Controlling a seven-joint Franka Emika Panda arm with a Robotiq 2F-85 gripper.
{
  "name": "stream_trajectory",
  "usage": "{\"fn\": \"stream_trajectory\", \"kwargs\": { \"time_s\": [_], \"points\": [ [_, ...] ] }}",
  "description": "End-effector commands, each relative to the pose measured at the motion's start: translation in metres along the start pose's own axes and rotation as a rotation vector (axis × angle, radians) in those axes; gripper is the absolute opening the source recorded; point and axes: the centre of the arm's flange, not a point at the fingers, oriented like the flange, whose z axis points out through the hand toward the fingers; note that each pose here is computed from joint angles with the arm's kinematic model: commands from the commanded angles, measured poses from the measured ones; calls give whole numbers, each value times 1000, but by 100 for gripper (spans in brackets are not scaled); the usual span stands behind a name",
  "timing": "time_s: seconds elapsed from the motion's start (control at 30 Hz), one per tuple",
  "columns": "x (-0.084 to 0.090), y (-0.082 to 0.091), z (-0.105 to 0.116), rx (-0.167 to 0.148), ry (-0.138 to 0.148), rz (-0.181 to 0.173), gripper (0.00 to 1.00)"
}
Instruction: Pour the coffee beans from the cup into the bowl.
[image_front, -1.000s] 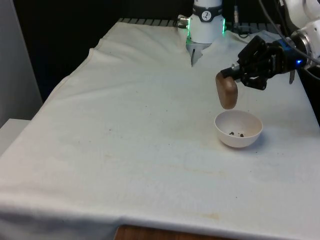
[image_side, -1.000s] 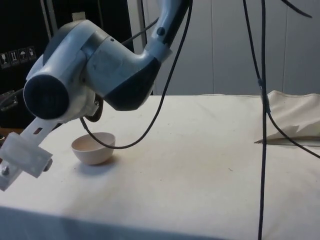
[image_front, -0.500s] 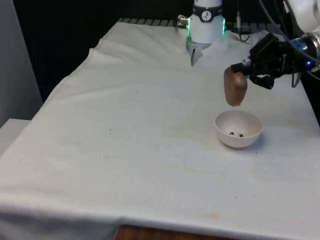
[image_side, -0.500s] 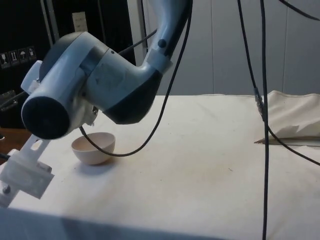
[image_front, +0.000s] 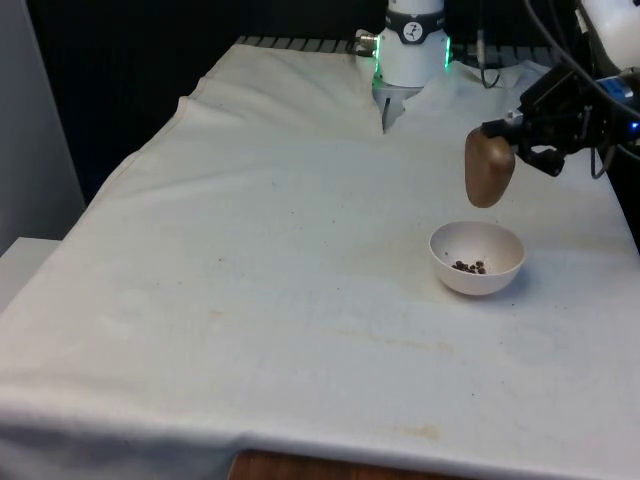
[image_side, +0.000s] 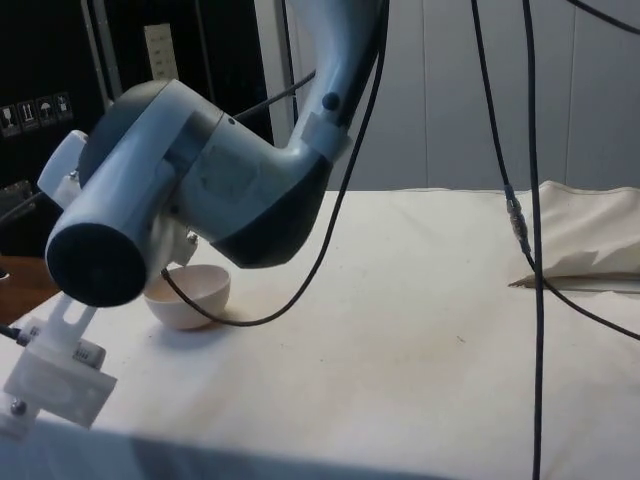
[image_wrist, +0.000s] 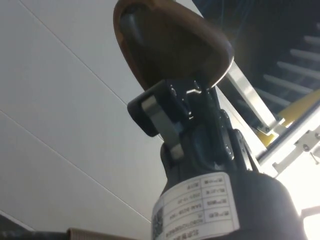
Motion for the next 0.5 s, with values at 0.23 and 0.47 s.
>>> {"fn": "stream_trajectory", "kwargs": {
  "time_s": [0.23,0.47],
  "points": [
    [1,-5,-8,-40,9,4,0],
    [2,-10,-18,-100,14,2,0]
  ]
}}
